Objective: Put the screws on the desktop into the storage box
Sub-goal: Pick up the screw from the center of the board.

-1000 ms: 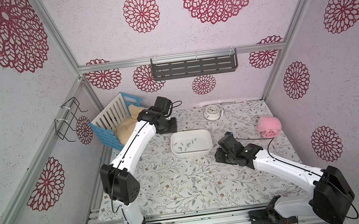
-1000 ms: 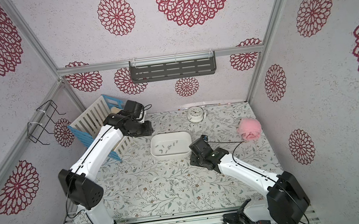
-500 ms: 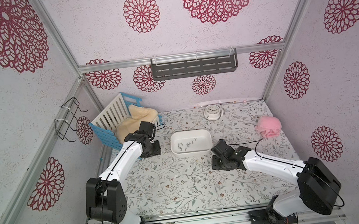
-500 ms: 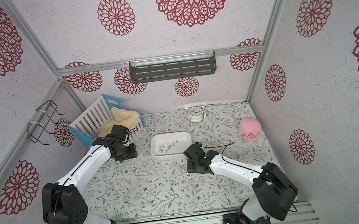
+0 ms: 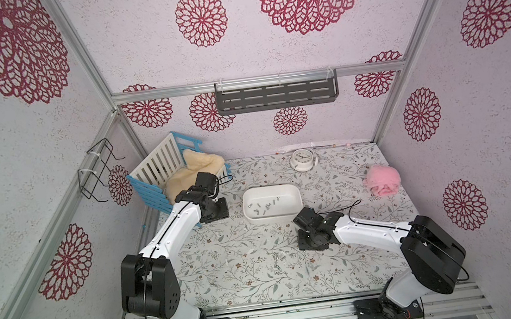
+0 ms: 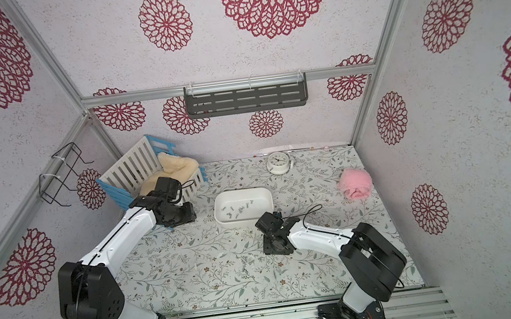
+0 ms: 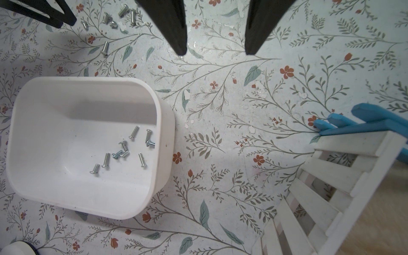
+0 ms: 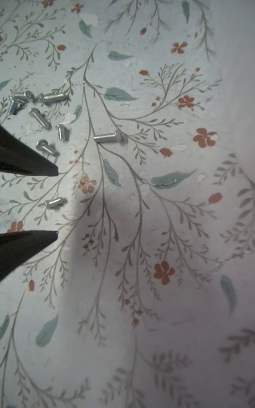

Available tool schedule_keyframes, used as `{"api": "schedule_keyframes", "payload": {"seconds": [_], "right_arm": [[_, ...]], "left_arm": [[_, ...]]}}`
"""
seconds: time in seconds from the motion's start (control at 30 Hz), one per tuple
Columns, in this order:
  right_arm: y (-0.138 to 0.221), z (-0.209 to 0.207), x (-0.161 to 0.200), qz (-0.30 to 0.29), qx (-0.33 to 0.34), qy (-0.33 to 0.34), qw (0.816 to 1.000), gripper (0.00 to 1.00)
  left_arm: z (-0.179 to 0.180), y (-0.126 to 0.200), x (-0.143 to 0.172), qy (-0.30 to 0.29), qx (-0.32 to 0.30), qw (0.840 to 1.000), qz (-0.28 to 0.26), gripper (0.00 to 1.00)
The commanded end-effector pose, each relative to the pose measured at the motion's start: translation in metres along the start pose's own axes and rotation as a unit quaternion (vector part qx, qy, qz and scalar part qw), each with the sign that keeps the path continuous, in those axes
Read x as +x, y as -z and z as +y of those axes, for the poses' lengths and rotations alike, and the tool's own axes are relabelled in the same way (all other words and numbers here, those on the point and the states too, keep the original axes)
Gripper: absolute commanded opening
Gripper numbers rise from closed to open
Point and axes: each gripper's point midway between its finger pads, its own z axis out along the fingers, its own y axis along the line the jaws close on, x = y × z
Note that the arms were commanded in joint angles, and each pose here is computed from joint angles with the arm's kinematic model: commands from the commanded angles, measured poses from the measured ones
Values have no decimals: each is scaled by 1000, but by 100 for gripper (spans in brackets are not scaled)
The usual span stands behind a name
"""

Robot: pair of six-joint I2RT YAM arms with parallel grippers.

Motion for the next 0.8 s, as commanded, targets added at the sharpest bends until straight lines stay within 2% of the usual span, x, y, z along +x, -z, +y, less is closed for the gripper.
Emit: {"api": "schedule_keyframes", "payload": {"seconds": [0.0,0.27,0.77], "right_arm": [[6,5,1,0,-3,11,1000,44],[2,4,8,7,1,10,1000,43],[-8,1,14,17,16,14,1000,36]], "left_arm": [[0,1,-6,8,10,1000,-8,48],[-4,-6,-3,16,25,1000,7,48],[-3,-1,-3,17,25,1000,1,48]]}}
